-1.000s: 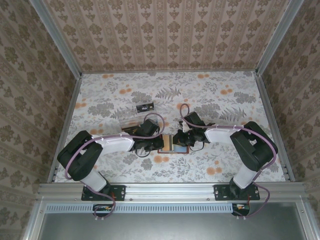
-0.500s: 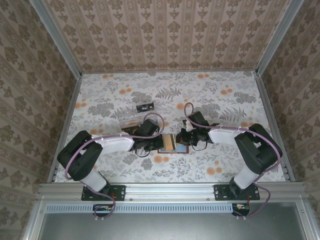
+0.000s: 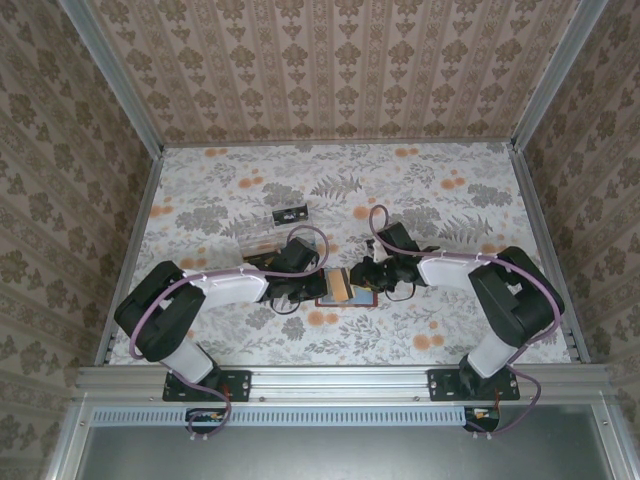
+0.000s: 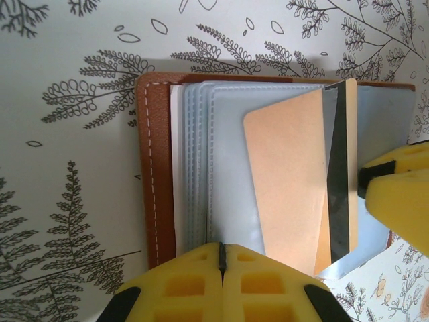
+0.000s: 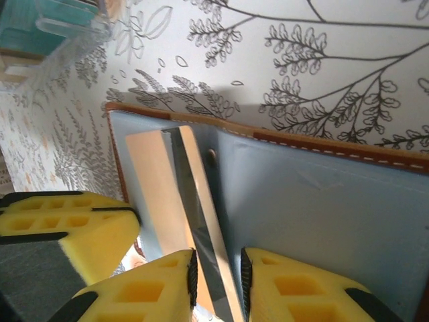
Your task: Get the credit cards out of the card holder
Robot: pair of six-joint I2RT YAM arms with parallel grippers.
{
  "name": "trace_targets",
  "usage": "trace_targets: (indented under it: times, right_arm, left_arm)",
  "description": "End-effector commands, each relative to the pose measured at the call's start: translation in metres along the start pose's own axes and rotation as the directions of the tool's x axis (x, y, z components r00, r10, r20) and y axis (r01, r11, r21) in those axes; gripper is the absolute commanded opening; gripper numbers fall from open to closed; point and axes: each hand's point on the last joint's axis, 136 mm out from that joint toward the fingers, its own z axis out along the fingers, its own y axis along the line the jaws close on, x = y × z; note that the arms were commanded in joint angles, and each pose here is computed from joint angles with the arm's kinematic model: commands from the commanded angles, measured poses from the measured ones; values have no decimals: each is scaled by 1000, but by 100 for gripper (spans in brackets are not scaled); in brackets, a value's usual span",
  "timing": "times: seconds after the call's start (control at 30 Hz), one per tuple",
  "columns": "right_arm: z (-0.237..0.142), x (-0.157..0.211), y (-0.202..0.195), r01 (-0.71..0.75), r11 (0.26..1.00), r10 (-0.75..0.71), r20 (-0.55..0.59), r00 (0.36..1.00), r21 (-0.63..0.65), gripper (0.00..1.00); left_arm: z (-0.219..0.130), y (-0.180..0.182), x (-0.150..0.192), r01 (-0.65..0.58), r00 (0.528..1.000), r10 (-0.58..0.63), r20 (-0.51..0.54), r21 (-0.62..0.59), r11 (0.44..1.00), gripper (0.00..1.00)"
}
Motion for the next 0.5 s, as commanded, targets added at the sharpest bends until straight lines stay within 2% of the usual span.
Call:
trace_targets:
  times: [0.0, 0.33, 0.47]
  right_arm:
    - [7, 7, 0, 6, 1000, -6, -39, 999, -8, 27]
    - [13, 11, 4, 9, 999, -10, -58, 998, -32, 20]
    - [13, 12, 1, 4, 1000, -5, -56, 998, -17, 9]
  left_arm:
    - [2, 28, 16, 42, 998, -46, -43, -88, 995, 0]
    - [5, 25, 17, 44, 998, -48, -48, -79, 996, 0]
    - [5, 24, 16, 43, 998, -46, -45, -79, 996, 0]
